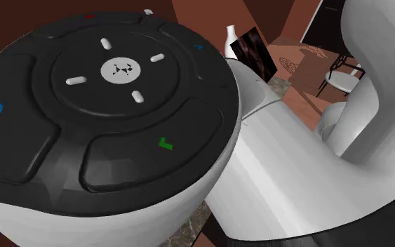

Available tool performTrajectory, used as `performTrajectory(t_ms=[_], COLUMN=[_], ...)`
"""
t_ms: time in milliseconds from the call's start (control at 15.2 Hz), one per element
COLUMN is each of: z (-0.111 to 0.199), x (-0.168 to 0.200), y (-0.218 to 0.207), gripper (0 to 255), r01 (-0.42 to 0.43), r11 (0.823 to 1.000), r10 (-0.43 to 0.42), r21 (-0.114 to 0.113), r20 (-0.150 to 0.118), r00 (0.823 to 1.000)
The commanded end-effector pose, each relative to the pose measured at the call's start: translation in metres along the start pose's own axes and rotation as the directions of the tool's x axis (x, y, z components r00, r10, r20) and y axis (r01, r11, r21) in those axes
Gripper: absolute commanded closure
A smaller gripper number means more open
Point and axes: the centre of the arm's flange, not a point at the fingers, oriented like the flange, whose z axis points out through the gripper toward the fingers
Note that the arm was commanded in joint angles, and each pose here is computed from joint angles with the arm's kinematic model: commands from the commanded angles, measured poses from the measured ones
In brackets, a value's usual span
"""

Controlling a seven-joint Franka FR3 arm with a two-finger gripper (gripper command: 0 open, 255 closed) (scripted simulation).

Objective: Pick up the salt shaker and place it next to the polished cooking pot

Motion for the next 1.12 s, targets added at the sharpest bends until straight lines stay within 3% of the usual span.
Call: performTrajectory(t_ms=[0,1056], z=[-0.02,-0.092], x=[0.003,0.033], y=[-0.007,-0.01], gripper=[255,255], r01=[0.003,0.003], r11=[0.999,0.999], r10=[-0.002,-0.002], r21=[0.042,0.042], r20=[-0.007,-0.007], r00=[1.0,1.0])
